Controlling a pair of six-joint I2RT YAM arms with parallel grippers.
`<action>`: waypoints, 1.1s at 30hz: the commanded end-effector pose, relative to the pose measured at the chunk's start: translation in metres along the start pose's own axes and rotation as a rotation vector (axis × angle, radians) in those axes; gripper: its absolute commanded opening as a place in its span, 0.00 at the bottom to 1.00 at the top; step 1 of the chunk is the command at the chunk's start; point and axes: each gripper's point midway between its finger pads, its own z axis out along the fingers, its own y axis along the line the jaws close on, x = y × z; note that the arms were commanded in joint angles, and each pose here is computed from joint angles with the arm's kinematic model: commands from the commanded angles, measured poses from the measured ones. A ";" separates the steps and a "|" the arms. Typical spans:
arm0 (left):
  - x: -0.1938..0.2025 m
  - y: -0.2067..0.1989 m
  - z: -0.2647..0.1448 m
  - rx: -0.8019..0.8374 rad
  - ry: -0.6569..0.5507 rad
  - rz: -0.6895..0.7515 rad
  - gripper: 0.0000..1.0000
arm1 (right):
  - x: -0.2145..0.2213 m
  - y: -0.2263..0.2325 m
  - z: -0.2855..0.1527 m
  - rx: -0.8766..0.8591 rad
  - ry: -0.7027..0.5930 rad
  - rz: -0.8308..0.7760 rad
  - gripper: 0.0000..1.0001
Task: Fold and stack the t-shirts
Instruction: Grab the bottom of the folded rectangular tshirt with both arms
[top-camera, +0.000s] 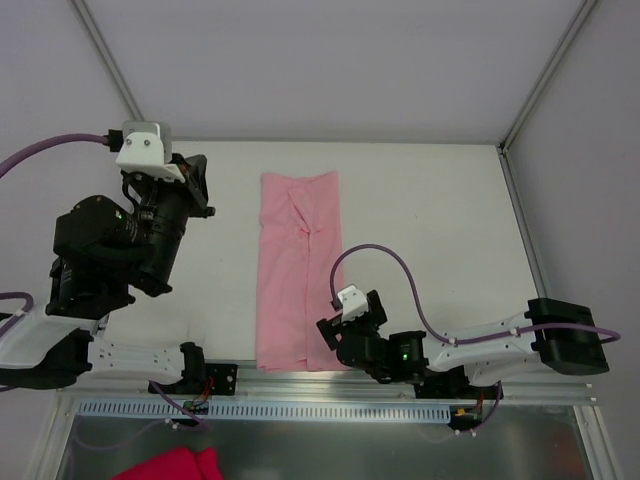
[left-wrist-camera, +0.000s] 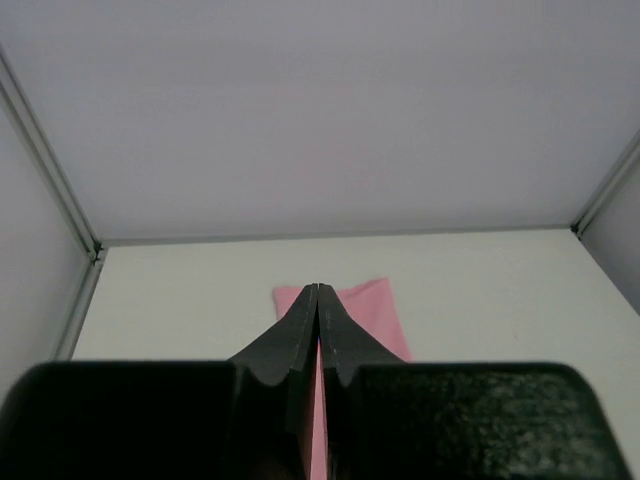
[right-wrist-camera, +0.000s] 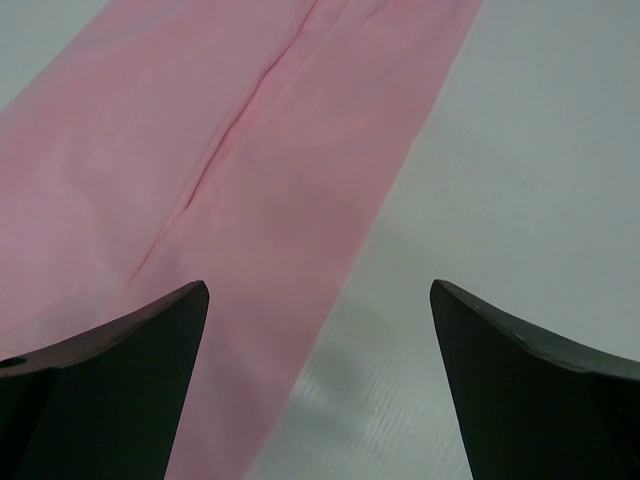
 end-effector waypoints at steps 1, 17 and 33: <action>0.031 0.014 -0.015 -0.001 0.085 -0.098 0.00 | -0.016 0.003 0.001 0.022 -0.037 0.023 1.00; 0.197 0.042 -0.058 -0.150 0.313 -0.173 0.00 | -0.032 0.004 -0.002 -0.014 -0.062 0.025 1.00; 0.320 0.008 -0.091 -0.085 0.383 -0.290 0.00 | -0.017 -0.046 -0.003 0.112 -0.038 0.123 1.00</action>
